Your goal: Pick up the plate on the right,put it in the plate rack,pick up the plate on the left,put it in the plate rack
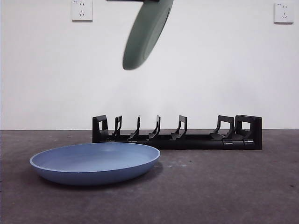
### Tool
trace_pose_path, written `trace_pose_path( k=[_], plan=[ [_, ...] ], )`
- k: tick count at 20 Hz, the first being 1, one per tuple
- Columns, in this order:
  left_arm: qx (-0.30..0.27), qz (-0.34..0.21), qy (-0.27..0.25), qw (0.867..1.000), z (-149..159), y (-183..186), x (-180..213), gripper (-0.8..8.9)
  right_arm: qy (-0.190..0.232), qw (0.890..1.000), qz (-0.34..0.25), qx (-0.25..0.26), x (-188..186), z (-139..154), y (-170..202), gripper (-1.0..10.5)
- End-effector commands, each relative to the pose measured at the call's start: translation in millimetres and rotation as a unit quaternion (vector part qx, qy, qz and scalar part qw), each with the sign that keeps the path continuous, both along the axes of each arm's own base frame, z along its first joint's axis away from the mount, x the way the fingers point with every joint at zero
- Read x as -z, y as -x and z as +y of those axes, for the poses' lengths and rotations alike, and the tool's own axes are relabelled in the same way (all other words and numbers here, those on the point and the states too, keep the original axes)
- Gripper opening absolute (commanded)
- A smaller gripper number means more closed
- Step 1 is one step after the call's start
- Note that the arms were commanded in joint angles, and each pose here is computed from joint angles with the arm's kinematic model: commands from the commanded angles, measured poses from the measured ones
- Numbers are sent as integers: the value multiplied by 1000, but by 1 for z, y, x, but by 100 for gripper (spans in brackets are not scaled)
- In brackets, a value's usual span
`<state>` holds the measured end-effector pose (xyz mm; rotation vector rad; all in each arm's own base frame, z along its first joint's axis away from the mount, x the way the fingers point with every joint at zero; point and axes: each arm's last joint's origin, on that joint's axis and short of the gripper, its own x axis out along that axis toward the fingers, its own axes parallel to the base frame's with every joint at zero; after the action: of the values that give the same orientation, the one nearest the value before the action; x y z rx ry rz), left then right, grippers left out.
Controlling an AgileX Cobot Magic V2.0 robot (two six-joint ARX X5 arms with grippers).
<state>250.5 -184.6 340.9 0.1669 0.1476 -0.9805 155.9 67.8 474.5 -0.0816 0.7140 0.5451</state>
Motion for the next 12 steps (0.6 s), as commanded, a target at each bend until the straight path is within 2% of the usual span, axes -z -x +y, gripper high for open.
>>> trace_pose_path(
  k=[1,6,8,12],
  plan=[
    [-24,28,55,998,1,-17,4,-8,13,1000,20,-8,5,0,2,409],
    [-64,58,108,990,5,-57,30,-8,18,999,33,-7,7,-1,4,409],
    [-55,76,129,987,7,-71,42,-8,17,999,35,-7,7,-1,3,409],
    [-76,110,123,983,12,-91,70,-8,18,999,35,-7,7,-1,3,408]
  ],
)
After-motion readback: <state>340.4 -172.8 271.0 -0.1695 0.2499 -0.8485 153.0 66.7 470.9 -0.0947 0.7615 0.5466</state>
